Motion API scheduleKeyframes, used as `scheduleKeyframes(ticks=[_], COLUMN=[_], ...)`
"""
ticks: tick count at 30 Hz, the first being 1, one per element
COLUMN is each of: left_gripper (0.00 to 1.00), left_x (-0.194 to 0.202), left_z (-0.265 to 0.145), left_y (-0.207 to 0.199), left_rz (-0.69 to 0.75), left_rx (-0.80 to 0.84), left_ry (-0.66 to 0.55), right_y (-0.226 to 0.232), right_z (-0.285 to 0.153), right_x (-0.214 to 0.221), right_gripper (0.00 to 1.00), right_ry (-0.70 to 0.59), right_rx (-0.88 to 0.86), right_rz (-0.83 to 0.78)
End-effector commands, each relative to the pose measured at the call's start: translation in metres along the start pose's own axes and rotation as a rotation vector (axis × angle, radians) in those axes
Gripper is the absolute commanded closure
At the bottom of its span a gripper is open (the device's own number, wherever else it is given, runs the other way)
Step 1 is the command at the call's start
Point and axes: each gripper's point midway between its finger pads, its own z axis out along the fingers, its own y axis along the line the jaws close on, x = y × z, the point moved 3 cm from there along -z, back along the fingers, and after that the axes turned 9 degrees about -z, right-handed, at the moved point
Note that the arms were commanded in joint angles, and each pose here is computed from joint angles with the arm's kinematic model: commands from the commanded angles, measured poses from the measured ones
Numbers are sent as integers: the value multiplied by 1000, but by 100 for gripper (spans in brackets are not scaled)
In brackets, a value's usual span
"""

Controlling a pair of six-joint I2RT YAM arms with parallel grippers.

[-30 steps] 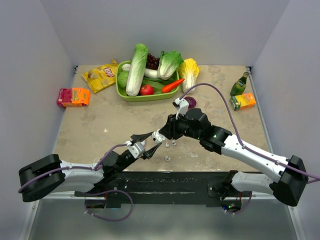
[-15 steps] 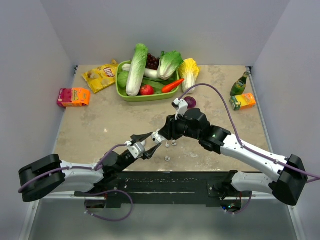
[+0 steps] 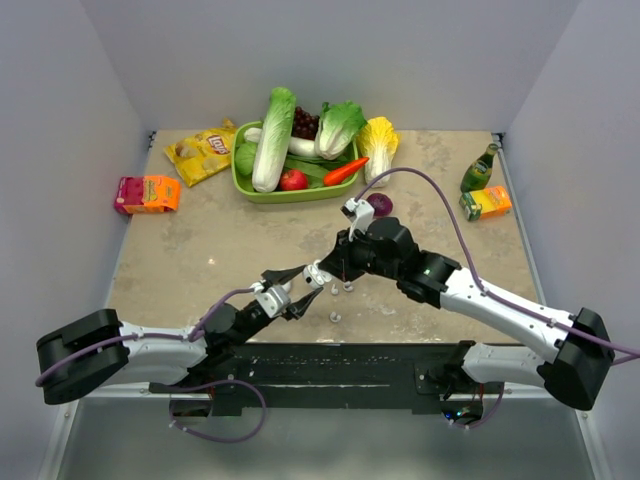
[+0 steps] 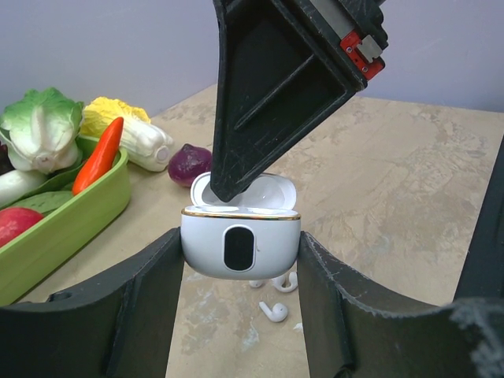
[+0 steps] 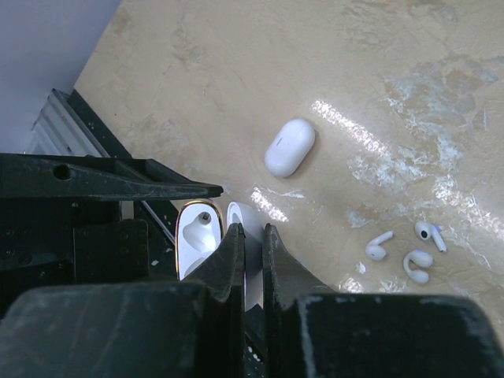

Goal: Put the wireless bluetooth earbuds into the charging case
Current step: Adjust the charging case.

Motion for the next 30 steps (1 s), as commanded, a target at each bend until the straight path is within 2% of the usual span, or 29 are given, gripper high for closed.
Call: scheduleKeyframes(ticks=[1,4,5,6,7,9,10,11,20,26,28,30], left_gripper=[83,64,61,58,49,40,4,0,0,0,0,0], left_x=[-38,-24,-20,-16,-14,-9,-9,-8,-8,-18,-20,-29], left_z=[8,18,21,22,23,25,26,27,33,27,25,21], left_y=[0,-2,-3,-5,-7,-11,-13,-14,-15,-17,-20,-28], left_rz=[-62,-89,-92,-98,-110,-122,-134,-137,-147,-276,-358,-441], left_rx=[-19,-27,-26,-17,-8,12,16,21,17,9,28,145], left_ry=[-154,-61,-28,-10,-1,18,21,23,36,23,36,39], right_y=[-6,-4,-6,-4,-3,2,2,2,3,-7,-9,-4], right_z=[-15,-28,-32,-37,-43,-49,-52,-54,-68,-77,-81,-88], right_x=[-27,-43,-48,-54,-60,-66,-68,-69,-77,-83,-86,-85], right_gripper=[100,100,100,100,100,100,100,100,100,100,100,100], right_ry=[-64,-113,-127,-144,-167,-187,-193,-191,-214,-256,-275,-326], right_rx=[64,76,92,91,89,67,68,70,81,153,157,127], right_rz=[-89,-141,-156,-170,-195,-223,-243,-254,-299,-337,-383,-450])
